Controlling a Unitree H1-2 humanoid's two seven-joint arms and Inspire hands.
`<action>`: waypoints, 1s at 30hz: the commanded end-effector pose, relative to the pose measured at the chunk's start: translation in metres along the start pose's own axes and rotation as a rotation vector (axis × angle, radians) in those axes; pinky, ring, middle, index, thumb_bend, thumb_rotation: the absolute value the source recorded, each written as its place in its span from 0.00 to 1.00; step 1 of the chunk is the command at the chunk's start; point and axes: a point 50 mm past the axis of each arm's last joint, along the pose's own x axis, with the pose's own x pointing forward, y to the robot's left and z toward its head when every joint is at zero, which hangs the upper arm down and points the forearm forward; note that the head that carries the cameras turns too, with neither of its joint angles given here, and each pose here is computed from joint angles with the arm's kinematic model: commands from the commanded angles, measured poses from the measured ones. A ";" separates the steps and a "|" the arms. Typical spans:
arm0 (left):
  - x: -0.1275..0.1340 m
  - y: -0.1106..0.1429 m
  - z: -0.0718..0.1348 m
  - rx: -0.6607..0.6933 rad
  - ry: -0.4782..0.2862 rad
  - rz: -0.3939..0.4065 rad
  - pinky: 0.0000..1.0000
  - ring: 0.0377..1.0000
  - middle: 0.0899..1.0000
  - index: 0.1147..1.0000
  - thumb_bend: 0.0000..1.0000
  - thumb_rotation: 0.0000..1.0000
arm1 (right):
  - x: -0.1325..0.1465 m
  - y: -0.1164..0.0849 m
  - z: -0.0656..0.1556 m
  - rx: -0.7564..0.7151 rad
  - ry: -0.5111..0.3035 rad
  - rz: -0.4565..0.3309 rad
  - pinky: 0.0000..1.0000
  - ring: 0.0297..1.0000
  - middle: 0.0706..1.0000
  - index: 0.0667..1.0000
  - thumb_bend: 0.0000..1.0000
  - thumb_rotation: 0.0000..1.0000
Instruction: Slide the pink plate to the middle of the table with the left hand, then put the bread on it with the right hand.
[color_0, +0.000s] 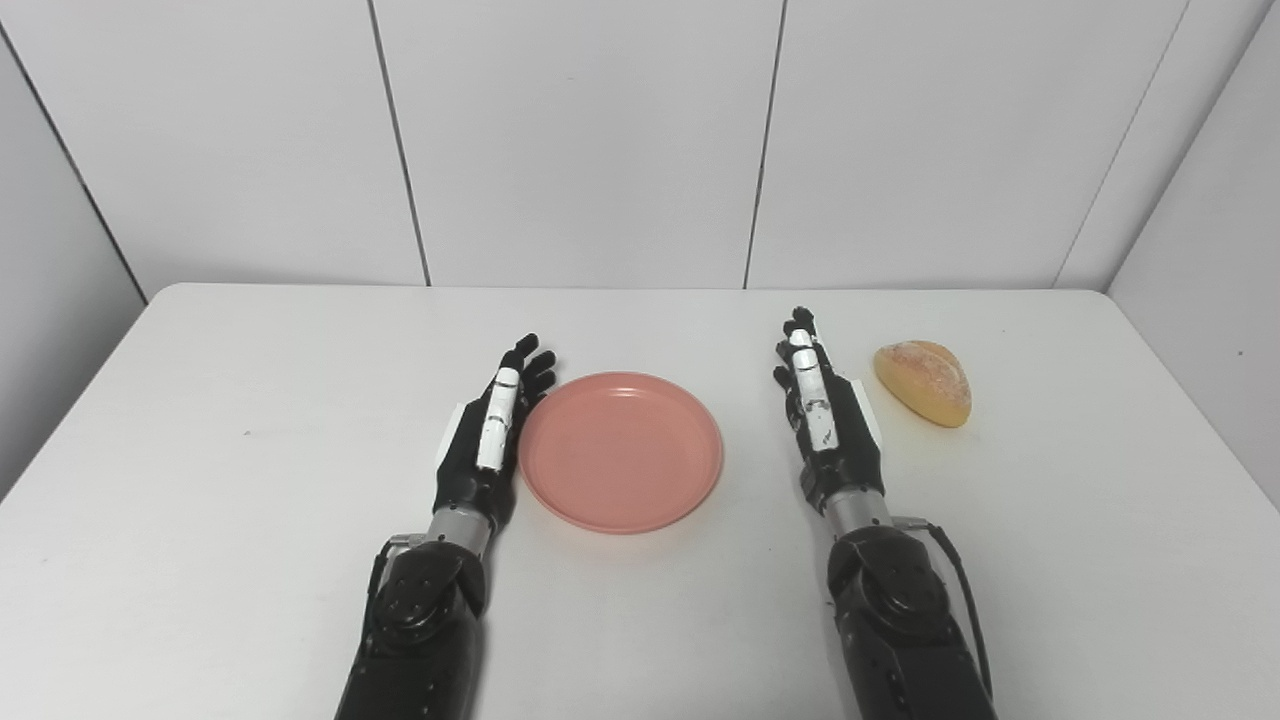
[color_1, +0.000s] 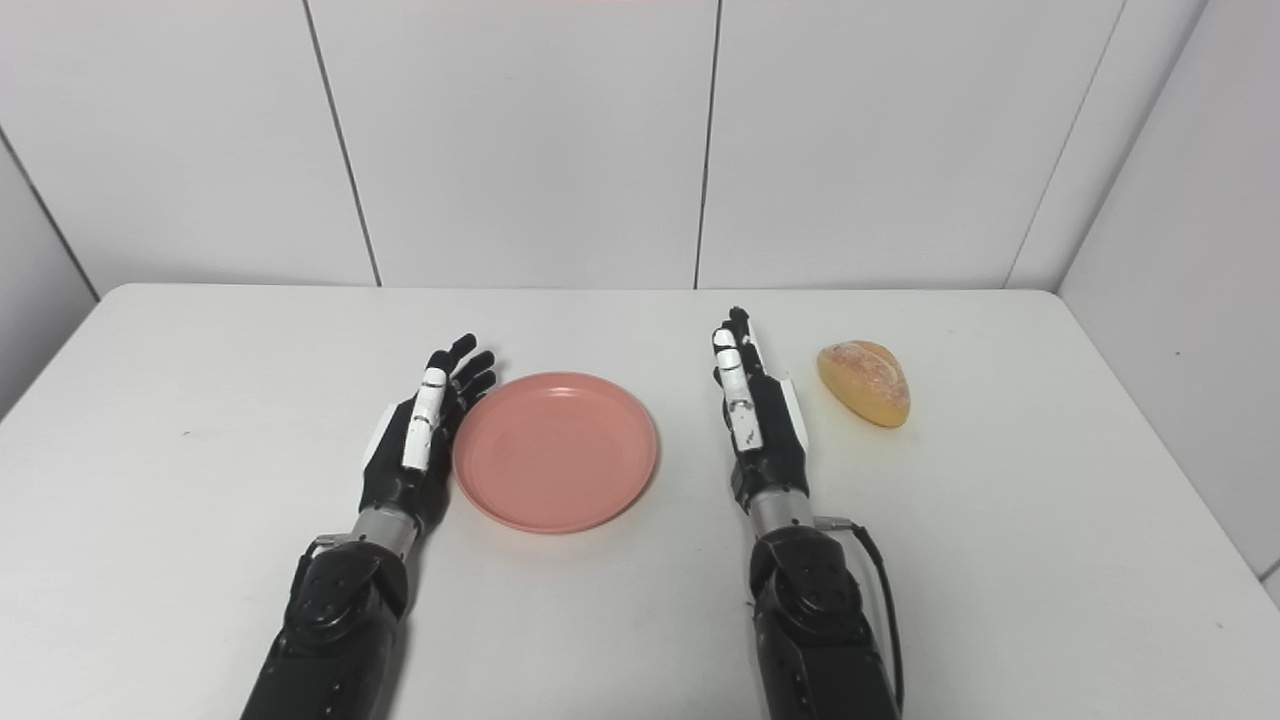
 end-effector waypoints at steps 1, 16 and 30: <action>0.006 0.000 0.006 0.019 -0.040 0.010 0.97 0.94 0.91 0.91 0.47 1.00 | 0.019 0.001 0.033 -0.066 -0.154 -0.015 1.00 0.99 1.00 1.00 0.67 0.87; 0.013 0.018 0.016 0.064 -0.136 0.049 0.98 0.97 0.94 0.92 0.44 1.00 | 0.038 -0.053 0.070 -0.500 -0.311 -0.118 0.96 1.00 1.00 1.00 0.59 0.85; 0.015 0.031 0.014 0.119 -0.125 0.032 1.00 1.00 0.97 0.96 0.45 1.00 | 0.052 -0.099 0.093 -0.900 -0.187 -0.271 0.77 0.88 0.93 0.95 0.72 0.61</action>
